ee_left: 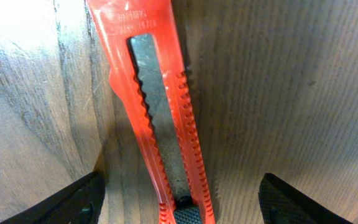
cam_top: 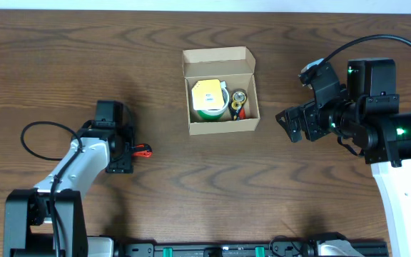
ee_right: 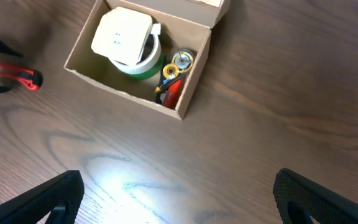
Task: Pack container
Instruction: 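Carry the red box cutter into the box and release it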
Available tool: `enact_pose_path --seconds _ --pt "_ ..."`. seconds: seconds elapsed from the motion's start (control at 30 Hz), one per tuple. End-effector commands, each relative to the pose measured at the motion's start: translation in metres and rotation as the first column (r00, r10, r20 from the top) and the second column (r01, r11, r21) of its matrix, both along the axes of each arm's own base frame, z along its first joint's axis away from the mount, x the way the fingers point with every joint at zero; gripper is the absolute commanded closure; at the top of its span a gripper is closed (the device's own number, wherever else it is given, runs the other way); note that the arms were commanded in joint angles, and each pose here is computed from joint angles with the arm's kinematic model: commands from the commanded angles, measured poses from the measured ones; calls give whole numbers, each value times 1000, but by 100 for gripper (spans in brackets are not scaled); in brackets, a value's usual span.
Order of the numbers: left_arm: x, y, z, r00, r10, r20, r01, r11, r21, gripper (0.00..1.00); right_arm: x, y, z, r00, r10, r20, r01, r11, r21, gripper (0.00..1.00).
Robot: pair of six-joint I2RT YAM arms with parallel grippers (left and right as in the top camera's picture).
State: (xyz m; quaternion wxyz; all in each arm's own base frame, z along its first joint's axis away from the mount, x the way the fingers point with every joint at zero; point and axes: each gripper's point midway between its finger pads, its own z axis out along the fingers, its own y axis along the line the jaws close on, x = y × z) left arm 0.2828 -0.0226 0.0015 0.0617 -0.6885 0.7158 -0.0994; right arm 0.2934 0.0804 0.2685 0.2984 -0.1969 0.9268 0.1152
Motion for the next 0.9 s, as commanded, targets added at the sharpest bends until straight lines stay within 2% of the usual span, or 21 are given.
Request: enact_pose_path --seconds 0.0,0.07,0.17,0.43,0.7,0.87 --pt "-10 -2 -15 998 10 -66 -12 999 -30 21 -1 1 3 1000 15 11 -15 1000 2 1" --pt "-12 -3 -18 997 9 -78 -12 999 -32 28 -1 1 3 1000 15 11 -15 1000 2 1" --pt "-15 -3 -20 995 10 -96 -13 999 -31 53 -1 1 3 1000 15 11 -15 1000 2 1" --pt "-19 -1 -22 993 8 -115 -11 1000 -22 69 -1 1 3 1000 15 11 -15 1000 2 1" --pt "-21 1 -21 992 -18 -125 17 1000 -9 81 -1 1 3 1000 15 11 -15 1000 2 1" --pt "-22 14 -8 983 -68 -172 80 995 67 93 -1 1 3 1000 15 11 -15 1000 2 1"
